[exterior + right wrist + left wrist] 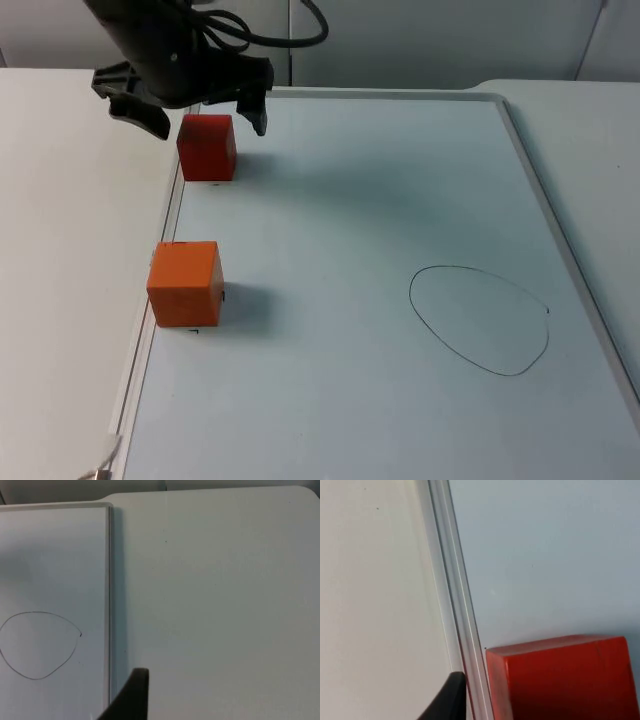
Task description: Pick up one cube with the left hand and another cube with the right hand. First place the cube in the right hand at the target position, then stack the cube in the left hand on top.
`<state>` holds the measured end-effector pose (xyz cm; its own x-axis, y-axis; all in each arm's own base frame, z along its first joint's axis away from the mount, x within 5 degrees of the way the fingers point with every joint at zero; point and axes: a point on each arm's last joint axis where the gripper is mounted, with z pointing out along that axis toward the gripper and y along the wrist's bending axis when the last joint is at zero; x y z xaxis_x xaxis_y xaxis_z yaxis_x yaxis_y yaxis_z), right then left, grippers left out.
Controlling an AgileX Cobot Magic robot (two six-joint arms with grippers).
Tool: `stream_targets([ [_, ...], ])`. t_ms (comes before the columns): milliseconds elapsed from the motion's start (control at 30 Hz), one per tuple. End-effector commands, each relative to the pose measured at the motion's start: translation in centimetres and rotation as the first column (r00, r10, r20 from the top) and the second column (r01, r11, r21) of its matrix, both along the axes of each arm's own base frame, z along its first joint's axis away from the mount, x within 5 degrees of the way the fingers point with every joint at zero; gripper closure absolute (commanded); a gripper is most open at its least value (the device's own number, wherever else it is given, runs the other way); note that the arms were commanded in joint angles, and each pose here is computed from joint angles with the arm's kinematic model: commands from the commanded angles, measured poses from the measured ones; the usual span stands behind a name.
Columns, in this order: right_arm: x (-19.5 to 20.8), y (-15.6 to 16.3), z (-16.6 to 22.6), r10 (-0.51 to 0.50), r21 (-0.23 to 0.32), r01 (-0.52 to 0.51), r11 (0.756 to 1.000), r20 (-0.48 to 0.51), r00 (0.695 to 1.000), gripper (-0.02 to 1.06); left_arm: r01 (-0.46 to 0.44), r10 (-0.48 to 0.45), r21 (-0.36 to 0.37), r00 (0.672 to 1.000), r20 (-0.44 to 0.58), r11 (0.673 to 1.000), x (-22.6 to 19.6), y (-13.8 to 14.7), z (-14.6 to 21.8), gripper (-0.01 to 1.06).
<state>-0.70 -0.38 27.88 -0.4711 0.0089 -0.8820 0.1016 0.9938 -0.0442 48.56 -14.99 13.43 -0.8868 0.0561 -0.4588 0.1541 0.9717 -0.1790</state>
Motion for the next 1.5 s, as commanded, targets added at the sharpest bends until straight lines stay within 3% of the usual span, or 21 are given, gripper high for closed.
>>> stream_targets([
  [0,0.0,0.0,0.0,-0.007,0.0,0.007,1.0,0.009,1.0,0.06,0.001,0.0,-0.007,1.0,0.012,1.0,0.1,-0.3,0.0,0.02],
  [500,0.0,0.0,0.0,-0.007,0.0,0.007,1.0,0.009,1.0,0.06,0.026,-0.026,0.005,1.0,0.016,1.0,0.1,-0.3,0.0,0.02],
  [867,0.0,0.0,0.0,-0.007,0.0,0.007,1.0,0.009,1.0,0.06,0.043,-0.043,0.017,0.999,-0.013,0.999,-0.2,-0.9,-1.2,0.07],
  [1000,0.0,0.0,0.0,-0.007,0.0,0.007,1.0,0.009,1.0,0.06,0.043,-0.043,0.018,0.999,-0.013,0.999,-0.1,-0.9,-1.4,0.13],
  [1133,0.0,0.0,0.0,-0.007,0.0,0.007,1.0,0.009,1.0,0.06,0.04,-0.04,0.016,0.999,-0.007,0.999,-0.1,-0.9,-1.4,0.31],
  [1167,0.0,0.0,0.0,-0.007,0.0,0.007,1.0,0.009,1.0,0.06,0.04,-0.04,0.016,0.999,-0.007,0.999,-0.1,-0.9,-1.4,0.31],
  [1300,0.0,0.0,0.0,-0.007,0.0,0.007,1.0,0.009,1.0,0.06,0.039,-0.039,0.015,0.999,-0.007,0.999,-0.1,-0.9,-1.3,0.62],
  [1333,0.0,0.0,0.0,-0.007,0.0,0.007,1.0,0.009,1.0,0.06,0.039,-0.039,0.015,0.999,-0.007,0.999,-0.1,-0.9,-1.3,0.62],
  [1367,0.0,0.0,0.0,-0.007,0.0,0.007,1.0,0.009,1.0,0.06,0.04,-0.04,0.016,0.999,-0.014,0.999,-0.2,-0.9,-1.2,0.78],
  [1467,0.0,0.0,0.0,-0.007,0.0,0.007,1.0,0.009,1.0,0.06,0.047,-0.047,0.014,0.999,-0.009,0.999,-0.4,-0.9,0.5,1.04],
])
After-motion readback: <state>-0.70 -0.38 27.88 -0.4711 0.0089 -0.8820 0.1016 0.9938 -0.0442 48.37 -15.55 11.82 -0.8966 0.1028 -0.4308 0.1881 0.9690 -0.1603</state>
